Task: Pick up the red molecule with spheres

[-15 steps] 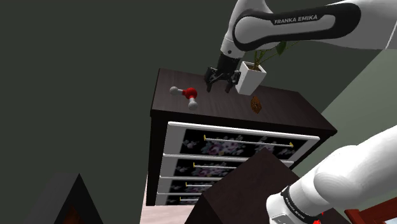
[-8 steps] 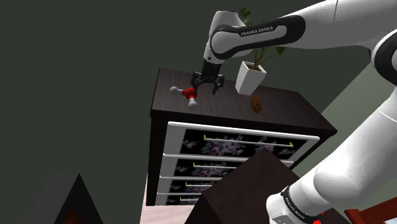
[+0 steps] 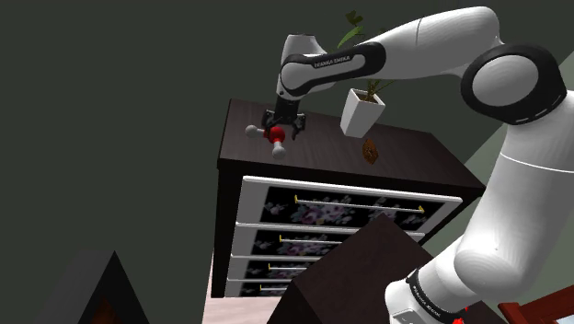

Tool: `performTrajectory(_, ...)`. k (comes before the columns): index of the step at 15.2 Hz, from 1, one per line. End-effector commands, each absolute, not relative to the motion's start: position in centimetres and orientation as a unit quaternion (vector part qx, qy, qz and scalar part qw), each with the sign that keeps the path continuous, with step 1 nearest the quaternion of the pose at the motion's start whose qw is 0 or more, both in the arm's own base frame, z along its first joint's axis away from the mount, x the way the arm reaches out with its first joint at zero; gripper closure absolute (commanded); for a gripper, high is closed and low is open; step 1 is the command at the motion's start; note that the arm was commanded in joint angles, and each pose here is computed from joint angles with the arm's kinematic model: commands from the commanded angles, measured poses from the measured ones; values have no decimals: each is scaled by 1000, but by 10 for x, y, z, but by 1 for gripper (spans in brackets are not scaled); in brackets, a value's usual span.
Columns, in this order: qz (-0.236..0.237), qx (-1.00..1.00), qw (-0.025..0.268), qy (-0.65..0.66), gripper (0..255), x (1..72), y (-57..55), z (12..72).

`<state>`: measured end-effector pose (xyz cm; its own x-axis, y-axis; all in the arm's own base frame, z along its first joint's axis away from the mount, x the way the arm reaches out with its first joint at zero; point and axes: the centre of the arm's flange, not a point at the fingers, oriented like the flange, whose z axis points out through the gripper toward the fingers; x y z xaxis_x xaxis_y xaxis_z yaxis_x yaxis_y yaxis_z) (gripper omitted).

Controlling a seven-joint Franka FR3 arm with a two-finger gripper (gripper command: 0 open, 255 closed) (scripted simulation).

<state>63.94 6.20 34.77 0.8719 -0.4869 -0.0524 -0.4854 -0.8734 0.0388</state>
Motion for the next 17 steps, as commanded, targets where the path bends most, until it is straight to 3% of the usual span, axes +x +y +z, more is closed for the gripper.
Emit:
performTrajectory(1, -30, 967, 13, -253, 0, 642, 62, 337)
performTrajectory(8, -30, 967, 13, -253, 0, 642, 62, 308)
performTrajectory(9, -30, 967, 13, -253, 255, 642, 63, 308)
performTrajectory(17, -30, 967, 13, -253, 255, 642, 63, 308)
